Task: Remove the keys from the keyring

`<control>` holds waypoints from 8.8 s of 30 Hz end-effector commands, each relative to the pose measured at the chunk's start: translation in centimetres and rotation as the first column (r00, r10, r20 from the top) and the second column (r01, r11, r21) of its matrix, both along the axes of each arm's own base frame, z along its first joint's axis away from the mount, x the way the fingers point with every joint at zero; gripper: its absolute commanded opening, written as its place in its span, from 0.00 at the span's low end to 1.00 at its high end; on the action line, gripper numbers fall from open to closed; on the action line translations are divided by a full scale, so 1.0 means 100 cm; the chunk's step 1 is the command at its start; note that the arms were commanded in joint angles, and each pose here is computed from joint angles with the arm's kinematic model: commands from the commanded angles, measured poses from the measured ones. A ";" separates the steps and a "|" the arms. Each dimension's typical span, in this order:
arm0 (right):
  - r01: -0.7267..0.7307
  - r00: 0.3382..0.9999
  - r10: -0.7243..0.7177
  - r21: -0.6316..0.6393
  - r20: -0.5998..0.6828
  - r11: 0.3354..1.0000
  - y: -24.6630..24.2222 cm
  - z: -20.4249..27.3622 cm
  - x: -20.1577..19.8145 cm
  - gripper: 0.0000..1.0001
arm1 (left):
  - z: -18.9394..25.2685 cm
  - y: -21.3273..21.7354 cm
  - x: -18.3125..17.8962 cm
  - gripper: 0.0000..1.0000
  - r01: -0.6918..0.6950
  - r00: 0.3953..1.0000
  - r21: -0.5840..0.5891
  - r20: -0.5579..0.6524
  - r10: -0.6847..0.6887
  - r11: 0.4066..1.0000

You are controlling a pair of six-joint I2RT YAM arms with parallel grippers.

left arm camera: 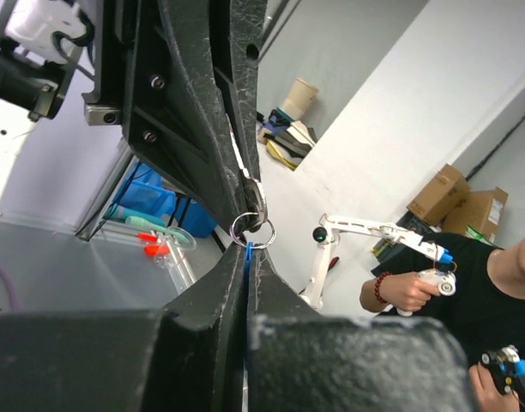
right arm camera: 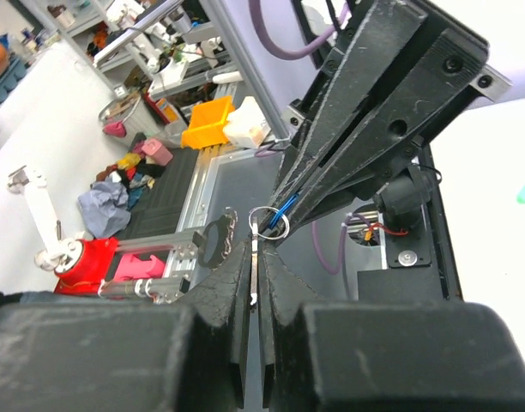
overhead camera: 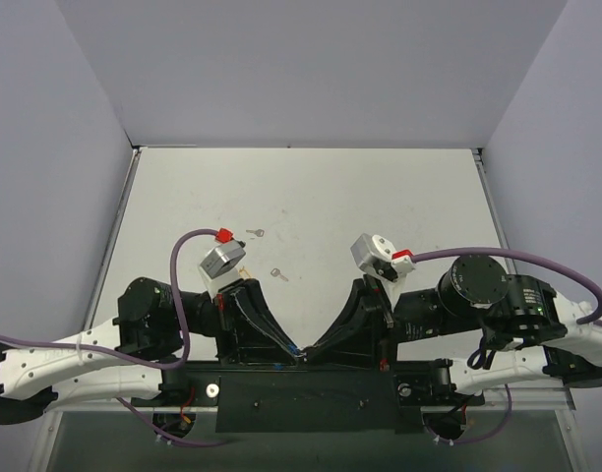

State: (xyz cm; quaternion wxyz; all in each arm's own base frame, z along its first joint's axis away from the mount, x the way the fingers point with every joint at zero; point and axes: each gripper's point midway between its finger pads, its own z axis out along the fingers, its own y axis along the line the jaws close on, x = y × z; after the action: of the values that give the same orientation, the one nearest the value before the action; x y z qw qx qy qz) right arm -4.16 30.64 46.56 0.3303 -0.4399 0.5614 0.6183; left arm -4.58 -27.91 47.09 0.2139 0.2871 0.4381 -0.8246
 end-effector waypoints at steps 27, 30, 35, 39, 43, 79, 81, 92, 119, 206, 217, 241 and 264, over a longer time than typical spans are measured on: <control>0.456 0.866 -0.477 -0.156 -0.151 0.876 0.000 -0.028 0.075 0.00 | -0.055 0.006 0.102 0.76 -0.674 0.693 0.189 0.497 0.522 0.714; 0.511 0.821 -0.546 -0.210 -0.168 0.833 -0.003 -0.040 0.089 0.00 | -0.061 0.003 0.102 0.76 -0.693 0.652 0.164 0.558 0.513 0.702; 0.566 0.764 -0.613 -0.249 -0.200 0.786 -0.011 -0.047 0.100 0.00 | -0.056 0.000 0.105 0.75 -0.714 0.609 0.122 0.593 0.526 0.690; 0.580 0.745 -0.634 -0.266 -0.207 0.770 -0.016 -0.051 0.105 0.00 | -0.049 -0.001 0.106 0.72 -0.722 0.585 0.083 0.604 0.542 0.687; 0.575 0.747 -0.632 -0.276 -0.207 0.770 -0.015 -0.054 0.104 0.00 | -0.042 -0.001 0.107 0.70 -0.726 0.566 0.055 0.614 0.550 0.685; 0.319 0.898 -0.378 -0.258 -0.227 0.912 0.002 -0.064 0.055 0.00 | -0.017 -0.006 0.081 0.00 -0.630 0.581 -0.060 0.626 0.520 0.774; 0.266 0.925 -0.316 -0.232 -0.212 0.935 0.001 -0.064 0.046 0.00 | -0.010 -0.003 0.067 0.00 -0.573 0.629 -0.058 0.608 0.484 0.817; 0.040 0.999 -0.042 -0.230 -0.004 0.972 -0.012 -0.062 0.013 0.00 | -0.012 -0.012 -0.001 0.00 -0.204 0.857 0.195 0.509 0.079 0.959; 0.245 0.945 -0.176 -0.240 0.275 0.939 -0.013 -0.048 0.006 0.00 | 0.033 0.017 0.013 0.00 -0.086 0.972 -0.011 0.219 0.087 0.996; 0.044 0.997 -0.034 0.164 -0.069 0.985 0.001 0.051 -0.003 0.57 | 0.058 0.036 -0.008 0.00 0.060 0.958 -0.176 0.286 -0.007 0.983; 0.012 0.994 0.008 0.187 -0.107 0.982 0.020 0.057 -0.008 0.45 | 0.048 0.029 -0.001 0.00 0.017 0.962 -0.154 0.273 0.025 0.988; 0.285 0.957 -0.286 -0.025 -0.050 0.958 0.021 0.012 0.039 0.81 | 0.036 0.025 0.018 0.00 -0.139 0.955 -0.070 0.254 0.153 0.988; 0.704 0.648 -0.566 -0.118 0.509 0.700 -0.001 -0.001 0.091 0.77 | 0.027 0.011 0.077 0.00 -0.420 0.907 0.130 0.044 0.418 0.898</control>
State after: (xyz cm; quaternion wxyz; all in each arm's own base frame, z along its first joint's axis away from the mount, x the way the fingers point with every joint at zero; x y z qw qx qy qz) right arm 2.55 32.09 45.74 0.5226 -0.3971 0.6772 0.3326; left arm 2.81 -26.93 49.00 0.3638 0.2196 0.5418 -0.7252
